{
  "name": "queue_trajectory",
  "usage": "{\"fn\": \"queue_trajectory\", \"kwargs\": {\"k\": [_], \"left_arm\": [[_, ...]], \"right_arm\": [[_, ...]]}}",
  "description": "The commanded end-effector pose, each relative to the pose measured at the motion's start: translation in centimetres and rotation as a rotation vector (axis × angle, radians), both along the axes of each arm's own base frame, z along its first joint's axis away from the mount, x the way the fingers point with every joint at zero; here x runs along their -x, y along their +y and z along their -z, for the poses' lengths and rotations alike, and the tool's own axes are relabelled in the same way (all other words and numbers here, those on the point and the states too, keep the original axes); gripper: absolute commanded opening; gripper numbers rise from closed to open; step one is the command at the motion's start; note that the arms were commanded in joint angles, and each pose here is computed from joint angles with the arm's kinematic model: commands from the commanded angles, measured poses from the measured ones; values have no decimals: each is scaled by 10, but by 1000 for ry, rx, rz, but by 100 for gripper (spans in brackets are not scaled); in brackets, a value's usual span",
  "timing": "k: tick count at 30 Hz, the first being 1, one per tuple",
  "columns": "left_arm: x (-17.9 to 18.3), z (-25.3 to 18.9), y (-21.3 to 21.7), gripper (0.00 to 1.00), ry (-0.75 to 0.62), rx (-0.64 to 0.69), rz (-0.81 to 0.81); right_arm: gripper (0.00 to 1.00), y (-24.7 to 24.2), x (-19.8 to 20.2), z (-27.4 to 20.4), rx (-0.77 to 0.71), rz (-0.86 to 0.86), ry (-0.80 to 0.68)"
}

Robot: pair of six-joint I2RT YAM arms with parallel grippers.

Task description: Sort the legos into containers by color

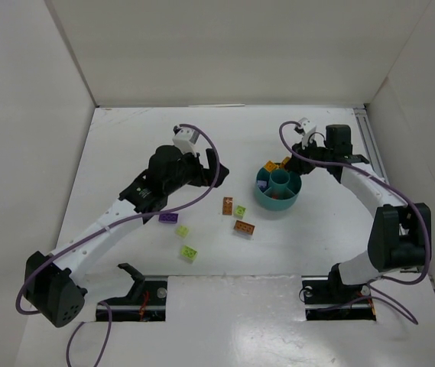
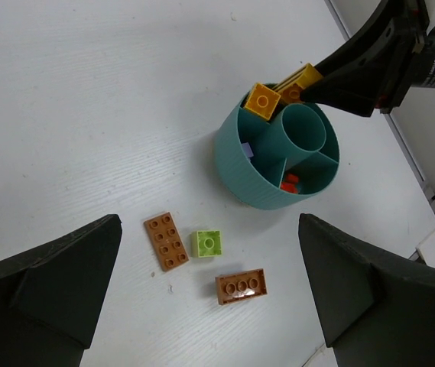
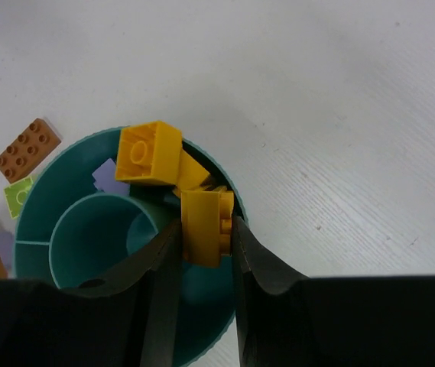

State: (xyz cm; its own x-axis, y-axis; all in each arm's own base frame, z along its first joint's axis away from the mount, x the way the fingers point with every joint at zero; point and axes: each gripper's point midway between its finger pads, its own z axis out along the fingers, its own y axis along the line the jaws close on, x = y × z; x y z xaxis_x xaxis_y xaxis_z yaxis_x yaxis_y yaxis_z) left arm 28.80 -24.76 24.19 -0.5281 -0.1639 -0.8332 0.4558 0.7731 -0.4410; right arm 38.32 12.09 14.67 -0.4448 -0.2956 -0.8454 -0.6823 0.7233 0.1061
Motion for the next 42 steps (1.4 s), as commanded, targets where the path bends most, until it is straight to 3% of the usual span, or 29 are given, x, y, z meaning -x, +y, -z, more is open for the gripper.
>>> {"fn": "queue_trajectory", "kwargs": {"k": [1,8,11,13,18,24,42], "left_arm": [[2,-9,3,100,-16,31,-9],[2,-9,3,100,-16,31,-9],[2,-14,2,100,-23,37,-9],[1,-10,2,100,-16,31,-9],[0,-12,-1,100,-9,40,-3],[1,-12,-2,100,-7,43,6],[3,-5,-5,100,15,24,26]], "right_arm": [[0,2,3,6,-19,-26,11],[4,4,19,-11,-35,-34,13],[15,2,19,-10,-29,-27,22],[30,0,20,3,-13,-22,58],[42,2,17,8,-19,-30,82],[64,-1,14,0,-7,-15,64],[65,-9,15,-61,31,65,-84]]}}
